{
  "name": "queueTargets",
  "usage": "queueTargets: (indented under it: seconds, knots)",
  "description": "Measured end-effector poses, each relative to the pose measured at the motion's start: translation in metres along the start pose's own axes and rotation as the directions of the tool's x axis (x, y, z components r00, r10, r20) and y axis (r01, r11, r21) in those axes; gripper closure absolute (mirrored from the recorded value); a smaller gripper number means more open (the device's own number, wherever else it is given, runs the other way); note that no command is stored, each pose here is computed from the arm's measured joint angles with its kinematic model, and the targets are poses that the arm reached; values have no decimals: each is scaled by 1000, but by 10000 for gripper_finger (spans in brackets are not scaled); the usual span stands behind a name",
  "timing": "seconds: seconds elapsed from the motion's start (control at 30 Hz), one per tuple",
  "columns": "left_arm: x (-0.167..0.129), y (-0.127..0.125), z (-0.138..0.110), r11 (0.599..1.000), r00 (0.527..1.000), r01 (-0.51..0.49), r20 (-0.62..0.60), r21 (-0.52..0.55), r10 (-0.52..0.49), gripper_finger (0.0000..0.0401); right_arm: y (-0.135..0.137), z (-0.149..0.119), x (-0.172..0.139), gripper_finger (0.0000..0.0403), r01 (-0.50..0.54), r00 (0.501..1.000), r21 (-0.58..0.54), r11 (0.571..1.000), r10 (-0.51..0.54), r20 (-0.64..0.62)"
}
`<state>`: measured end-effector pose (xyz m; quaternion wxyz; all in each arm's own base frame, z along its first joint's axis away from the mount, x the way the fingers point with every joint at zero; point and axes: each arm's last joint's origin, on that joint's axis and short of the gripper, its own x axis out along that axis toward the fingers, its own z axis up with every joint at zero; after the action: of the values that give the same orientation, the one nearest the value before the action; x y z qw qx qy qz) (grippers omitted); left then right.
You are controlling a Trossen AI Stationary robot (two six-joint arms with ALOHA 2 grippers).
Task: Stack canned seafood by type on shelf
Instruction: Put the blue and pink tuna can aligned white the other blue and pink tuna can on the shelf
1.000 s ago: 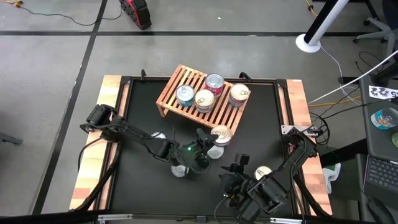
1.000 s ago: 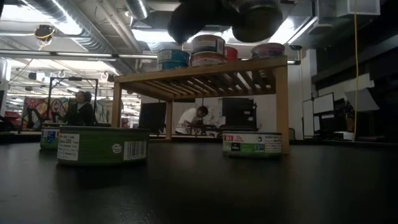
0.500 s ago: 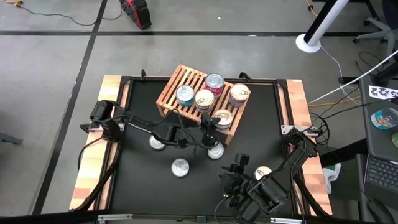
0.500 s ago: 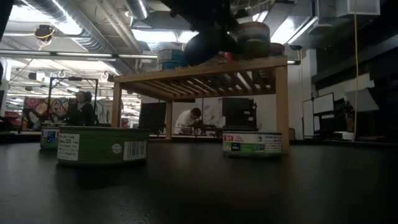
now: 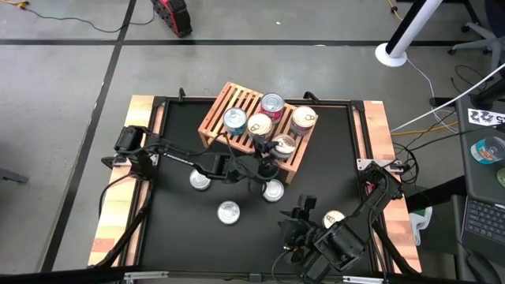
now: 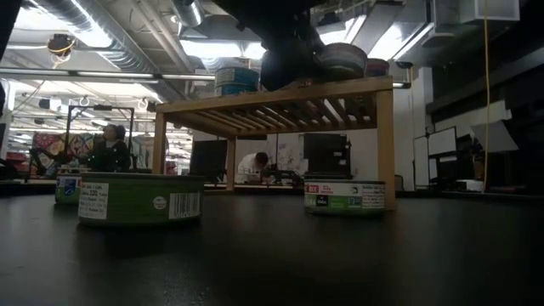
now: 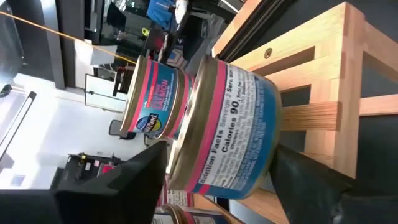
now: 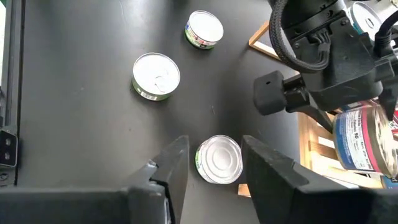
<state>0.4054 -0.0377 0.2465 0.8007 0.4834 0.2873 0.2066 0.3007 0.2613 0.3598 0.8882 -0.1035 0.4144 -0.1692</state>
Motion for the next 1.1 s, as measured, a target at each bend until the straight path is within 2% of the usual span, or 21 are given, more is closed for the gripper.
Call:
queueTargets:
  seconds: [0.1,0.27,0.63,0.97,1.1]
  knots:
    - [0,0,0,1000,1000,0,0,-9,0,116,0,0,0,255,0,1000,0,1000,0,0]
    - [-2,-1,2,1000,1000,3,6,-10,-3,117,0,0,0,255,0,1000,0,1000,0,0]
    - [-13,-8,11,989,999,26,43,-146,-20,118,0,0,0,255,-1,1000,0,1000,1,-1]
    - [6,5,-4,977,1000,2,8,-213,0,118,0,0,0,255,-1,1000,0,1000,1,-1]
    - [4,3,-2,970,1000,9,17,-241,-6,118,0,0,0,255,0,1000,4,1000,0,-1]
